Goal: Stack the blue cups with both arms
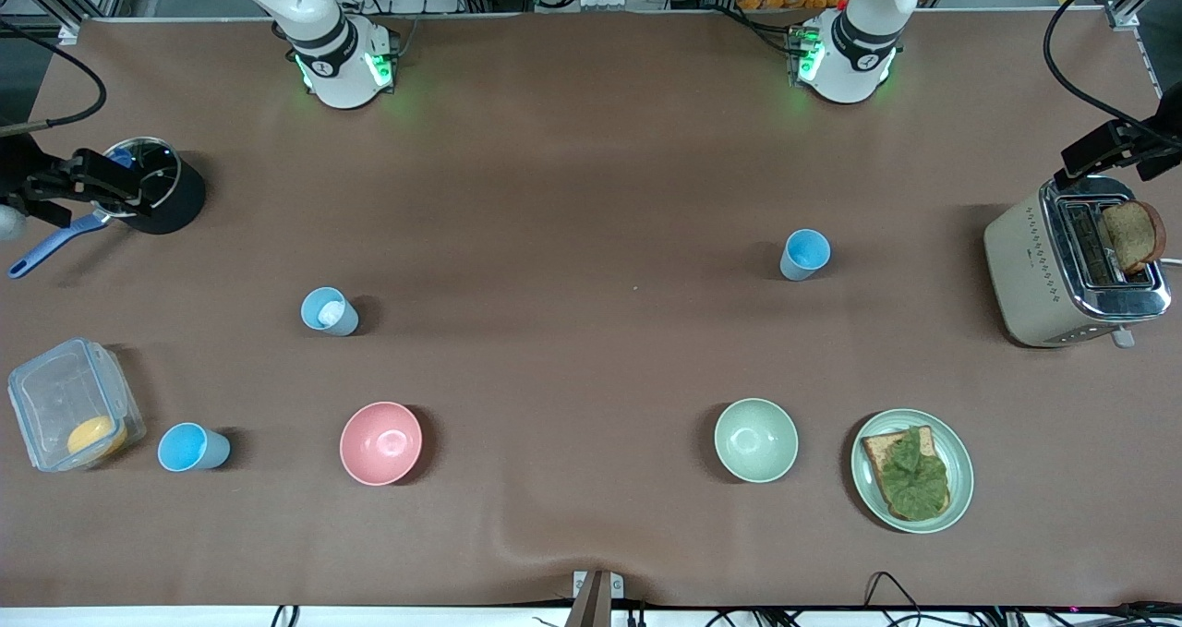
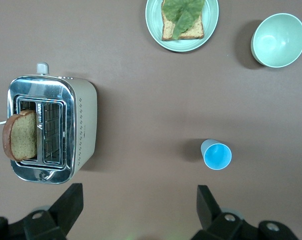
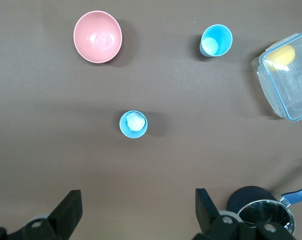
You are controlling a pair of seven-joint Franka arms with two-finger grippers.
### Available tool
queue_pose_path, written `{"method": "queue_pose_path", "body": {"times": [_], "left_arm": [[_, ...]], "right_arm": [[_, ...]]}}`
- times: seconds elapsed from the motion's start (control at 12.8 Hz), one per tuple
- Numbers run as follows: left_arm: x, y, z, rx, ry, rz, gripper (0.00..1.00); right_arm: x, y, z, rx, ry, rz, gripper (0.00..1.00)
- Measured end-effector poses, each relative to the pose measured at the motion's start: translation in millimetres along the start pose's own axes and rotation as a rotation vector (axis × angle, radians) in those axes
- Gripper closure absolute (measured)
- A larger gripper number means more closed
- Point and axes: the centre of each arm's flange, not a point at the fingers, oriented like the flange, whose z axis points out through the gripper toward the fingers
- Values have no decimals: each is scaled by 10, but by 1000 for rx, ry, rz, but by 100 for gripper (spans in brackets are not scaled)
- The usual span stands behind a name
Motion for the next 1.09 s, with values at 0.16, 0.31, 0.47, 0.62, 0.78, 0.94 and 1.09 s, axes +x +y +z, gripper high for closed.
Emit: {"method": "queue_pose_path", "body": {"times": [0.16, 0.31, 0.47, 0.62, 0.78, 0.94, 1.09], "left_arm": [[0, -4, -6, 0, 1, 0, 0], [0, -14, -15, 0, 3, -1, 0], [1, -26, -16, 0, 3, -3, 0], [1, -28, -16, 0, 3, -3, 0], [2, -30, -14, 0, 3, -4, 0], [4, -60, -13, -1, 3, -9, 0], [5, -101, -13, -1, 3, -17, 0]], "right_arm": [[0, 1, 2, 0, 0, 0, 0], [0, 4, 2, 0, 0, 1, 0], [0, 4, 1, 0, 0, 1, 0], [1, 9, 2, 0, 0, 2, 0], [7, 12, 17, 0, -3, 2, 0], [13, 14, 41, 1, -8, 3, 0], [19, 18, 99, 2, -19, 3, 0]]}}
